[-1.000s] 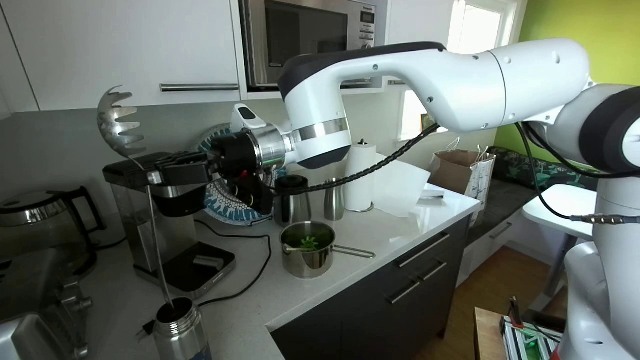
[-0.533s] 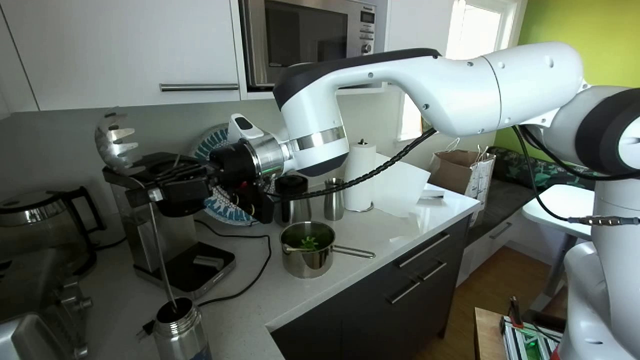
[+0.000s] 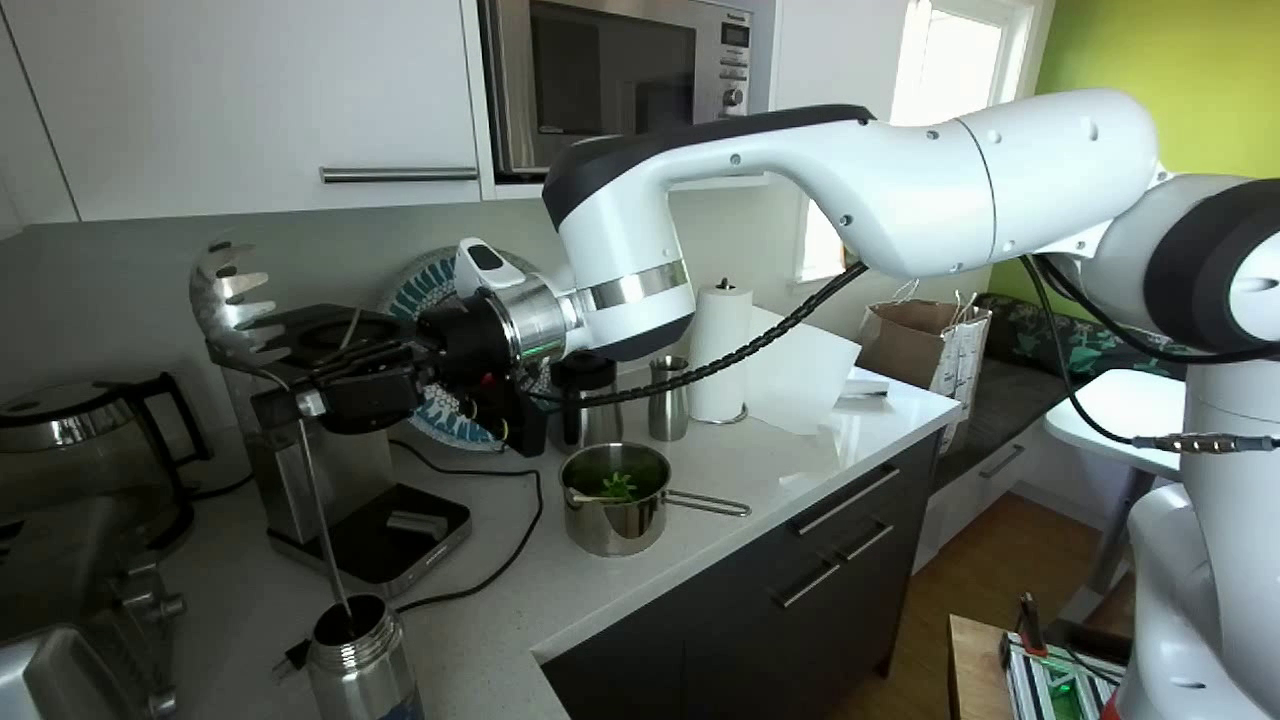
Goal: Put the serving spoon in the bottle
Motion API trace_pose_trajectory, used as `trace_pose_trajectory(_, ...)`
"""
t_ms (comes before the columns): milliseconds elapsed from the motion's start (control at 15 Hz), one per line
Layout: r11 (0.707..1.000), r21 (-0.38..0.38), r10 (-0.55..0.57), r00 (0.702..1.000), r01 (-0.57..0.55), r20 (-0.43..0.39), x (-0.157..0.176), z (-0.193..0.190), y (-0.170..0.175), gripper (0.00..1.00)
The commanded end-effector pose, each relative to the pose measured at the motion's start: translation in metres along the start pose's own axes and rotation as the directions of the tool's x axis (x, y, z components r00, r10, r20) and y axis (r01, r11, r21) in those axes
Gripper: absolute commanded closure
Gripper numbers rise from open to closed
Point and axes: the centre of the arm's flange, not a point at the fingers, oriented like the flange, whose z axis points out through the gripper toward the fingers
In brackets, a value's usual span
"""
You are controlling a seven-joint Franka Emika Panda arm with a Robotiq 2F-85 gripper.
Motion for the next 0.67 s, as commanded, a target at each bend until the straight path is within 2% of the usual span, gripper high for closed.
trace_pose_trajectory(0, 1.0, -0.012, -0.013, 0.999, 0.013, 0.039, -0.02, 0.006, -0.007, 0.97)
trace_pose_trajectory(600, 1.0, 0.003, -0.023, 0.989, 0.023, 0.143, -0.071, 0.022, -0.023, 0.97)
